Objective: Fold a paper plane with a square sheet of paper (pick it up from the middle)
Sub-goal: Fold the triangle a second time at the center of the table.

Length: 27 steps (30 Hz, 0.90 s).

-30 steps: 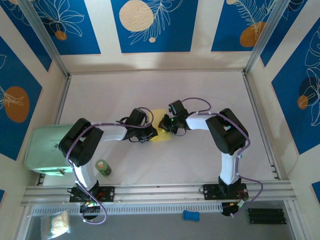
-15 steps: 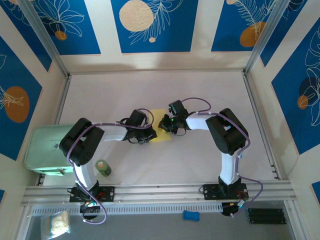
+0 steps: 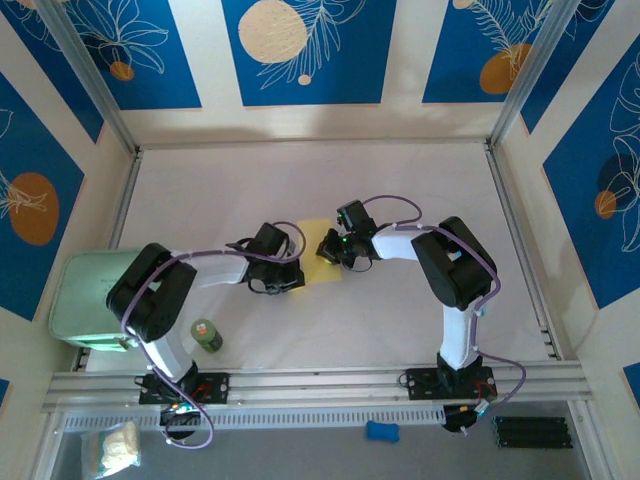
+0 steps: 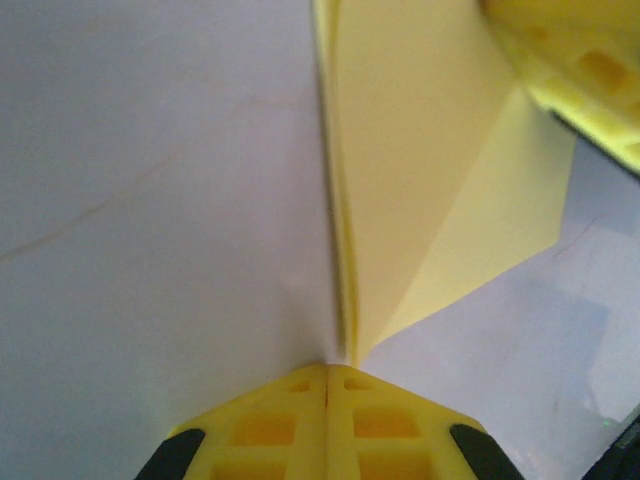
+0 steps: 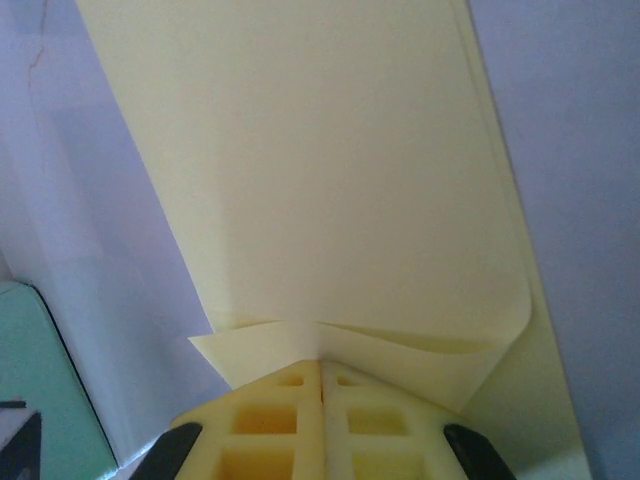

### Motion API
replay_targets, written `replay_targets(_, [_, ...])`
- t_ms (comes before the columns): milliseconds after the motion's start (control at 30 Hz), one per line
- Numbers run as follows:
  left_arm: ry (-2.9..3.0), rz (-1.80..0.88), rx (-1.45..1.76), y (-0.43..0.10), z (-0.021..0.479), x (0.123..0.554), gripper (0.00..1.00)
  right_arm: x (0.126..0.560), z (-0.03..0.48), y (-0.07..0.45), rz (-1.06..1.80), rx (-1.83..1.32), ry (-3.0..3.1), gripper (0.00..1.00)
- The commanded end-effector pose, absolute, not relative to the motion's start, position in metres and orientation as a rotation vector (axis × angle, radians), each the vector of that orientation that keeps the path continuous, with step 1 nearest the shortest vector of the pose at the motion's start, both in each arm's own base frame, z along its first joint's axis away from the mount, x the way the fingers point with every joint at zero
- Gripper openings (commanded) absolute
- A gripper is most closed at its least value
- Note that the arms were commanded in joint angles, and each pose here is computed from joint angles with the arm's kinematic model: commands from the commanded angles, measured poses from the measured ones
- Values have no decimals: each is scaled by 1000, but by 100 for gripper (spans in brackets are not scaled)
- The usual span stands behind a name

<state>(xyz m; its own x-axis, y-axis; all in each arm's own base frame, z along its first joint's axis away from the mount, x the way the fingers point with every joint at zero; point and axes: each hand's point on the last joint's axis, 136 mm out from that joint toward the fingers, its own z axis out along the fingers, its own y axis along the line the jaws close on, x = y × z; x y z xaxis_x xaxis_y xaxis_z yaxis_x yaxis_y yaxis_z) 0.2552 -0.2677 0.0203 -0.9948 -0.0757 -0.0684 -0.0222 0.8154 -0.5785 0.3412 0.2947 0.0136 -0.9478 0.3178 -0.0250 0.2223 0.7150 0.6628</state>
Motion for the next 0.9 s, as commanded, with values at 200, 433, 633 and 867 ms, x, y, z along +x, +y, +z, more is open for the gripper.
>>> replay_targets(200, [2789,-1000,-41,-281,62,280,6,301,-47,257,766,616,2998,0])
replay_targets(433, [2820,-1005,-128,-291,40,295,4,303,-44,259,789,608,2995,0])
replay_targets(633, [2857,-963,-155,-288,24,295,2,307,-37,265,828,572,2982,0])
replay_targets(867, [2943,-815,-166,-268,3,281,0,324,2,282,984,455,2907,1])
